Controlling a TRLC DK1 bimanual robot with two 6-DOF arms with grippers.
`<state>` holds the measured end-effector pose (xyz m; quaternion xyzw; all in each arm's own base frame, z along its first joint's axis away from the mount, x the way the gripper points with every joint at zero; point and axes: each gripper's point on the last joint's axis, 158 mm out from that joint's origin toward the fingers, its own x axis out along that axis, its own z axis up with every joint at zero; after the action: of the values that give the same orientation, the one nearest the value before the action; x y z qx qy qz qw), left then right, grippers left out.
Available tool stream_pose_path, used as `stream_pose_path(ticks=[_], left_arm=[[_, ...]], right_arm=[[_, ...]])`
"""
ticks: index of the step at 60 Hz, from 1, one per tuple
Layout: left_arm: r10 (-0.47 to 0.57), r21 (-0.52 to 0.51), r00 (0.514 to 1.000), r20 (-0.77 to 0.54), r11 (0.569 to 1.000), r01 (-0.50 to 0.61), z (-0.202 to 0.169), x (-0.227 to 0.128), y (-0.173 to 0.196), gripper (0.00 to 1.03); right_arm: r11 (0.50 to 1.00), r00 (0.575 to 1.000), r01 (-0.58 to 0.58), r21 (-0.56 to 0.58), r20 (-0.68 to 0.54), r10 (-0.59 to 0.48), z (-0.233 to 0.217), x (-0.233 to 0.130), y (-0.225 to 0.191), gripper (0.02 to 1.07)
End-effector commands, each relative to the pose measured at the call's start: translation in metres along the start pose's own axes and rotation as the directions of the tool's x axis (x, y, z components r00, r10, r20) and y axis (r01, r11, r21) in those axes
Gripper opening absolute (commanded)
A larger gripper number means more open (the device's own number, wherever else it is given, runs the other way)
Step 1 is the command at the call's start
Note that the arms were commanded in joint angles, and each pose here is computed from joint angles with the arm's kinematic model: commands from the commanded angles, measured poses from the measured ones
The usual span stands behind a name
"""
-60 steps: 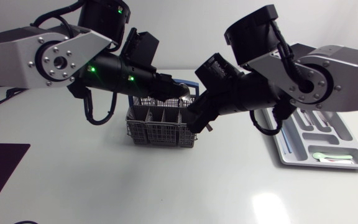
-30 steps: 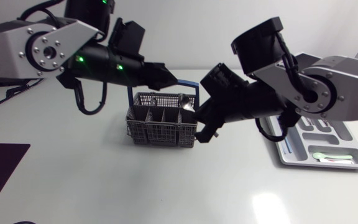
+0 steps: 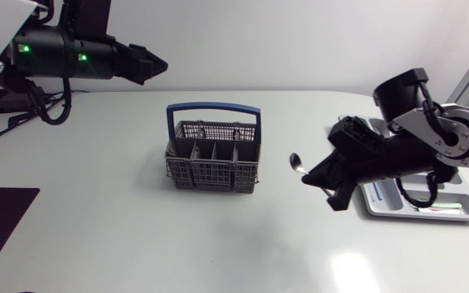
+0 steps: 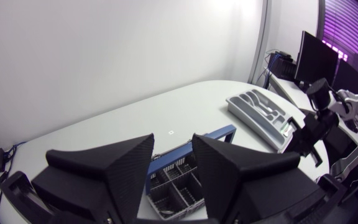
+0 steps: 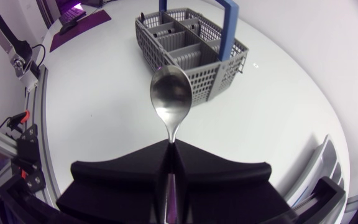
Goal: Unload the cutlery basket into the drawer organizer.
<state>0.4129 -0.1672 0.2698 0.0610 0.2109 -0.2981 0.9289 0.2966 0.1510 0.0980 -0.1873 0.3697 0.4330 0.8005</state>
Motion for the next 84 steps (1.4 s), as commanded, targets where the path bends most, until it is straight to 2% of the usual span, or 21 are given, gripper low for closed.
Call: stream_pose_path(ticks=[1, 9, 22, 33, 41, 48, 58, 62, 68, 73, 84], left_arm=[[0.015, 0.063, 0.999, -0.030, 0.998, -0.013, -0.017, -0.005, 0.005, 0.46], [0.026, 0.107, 0.999, -0.037, 0.994, -0.022, -0.025, -0.011, 0.008, 0.46], [0.009, 0.218, 0.997, -0.071, 0.976, 0.007, -0.042, -0.009, -0.009, 0.46], [-0.014, 0.301, 0.993, -0.115, 0.952, 0.048, -0.057, -0.006, -0.019, 0.46], [-0.018, 0.343, 0.992, -0.128, 0.937, 0.061, -0.063, -0.005, -0.021, 0.46], [-0.017, 0.365, 0.990, -0.142, 0.928, 0.068, -0.068, -0.003, -0.021, 0.46], [-0.013, 0.386, 0.987, -0.163, 0.919, 0.076, -0.075, -0.002, -0.024, 0.46], [-0.017, 0.395, 0.985, -0.169, 0.915, 0.084, -0.076, -0.001, -0.027, 0.46], [-0.020, 0.411, 0.985, -0.174, 0.907, 0.091, -0.078, -0.002, -0.029, 0.46], [-0.021, 0.424, 0.984, -0.177, 0.901, 0.095, -0.078, -0.003, -0.029, 0.46], [-0.034, 0.509, 0.980, -0.197, 0.850, 0.132, -0.083, -0.004, -0.035, 0.46]], right_arm=[[0.999, 1.000, 0.002, -0.046, -0.016, -0.003, -0.024, -0.011, -0.012, 0.08], [0.997, 0.998, 0.022, -0.072, -0.058, -0.027, -0.062, -0.034, -0.047, 0.08], [0.993, 0.989, 0.036, -0.115, -0.138, -0.052, -0.128, -0.067, -0.100, 0.08], [0.983, 0.961, 0.073, -0.170, -0.250, -0.115, -0.195, -0.094, -0.152, 0.08], [0.976, 0.931, 0.062, -0.207, -0.340, -0.131, -0.238, -0.107, -0.175, 0.30], [0.969, 0.902, 0.061, -0.241, -0.402, -0.157, -0.269, -0.113, -0.187, 0.38], [0.963, 0.890, 0.057, -0.264, -0.424, -0.169, -0.281, -0.116, -0.190, 0.38], [0.962, 0.891, 0.063, -0.266, -0.419, -0.174, -0.279, -0.118, -0.190, 0.42], [0.956, 0.896, 0.090, -0.280, -0.396, -0.200, -0.268, -0.123, -0.190, 0.55], [0.950, 0.898, 0.114, -0.292, -0.378, -0.224, -0.260, -0.128, -0.189, 0.61], [0.941, 0.912, 0.215, -0.262, -0.292, -0.289, -0.219, -0.145, -0.177, 0.87]])
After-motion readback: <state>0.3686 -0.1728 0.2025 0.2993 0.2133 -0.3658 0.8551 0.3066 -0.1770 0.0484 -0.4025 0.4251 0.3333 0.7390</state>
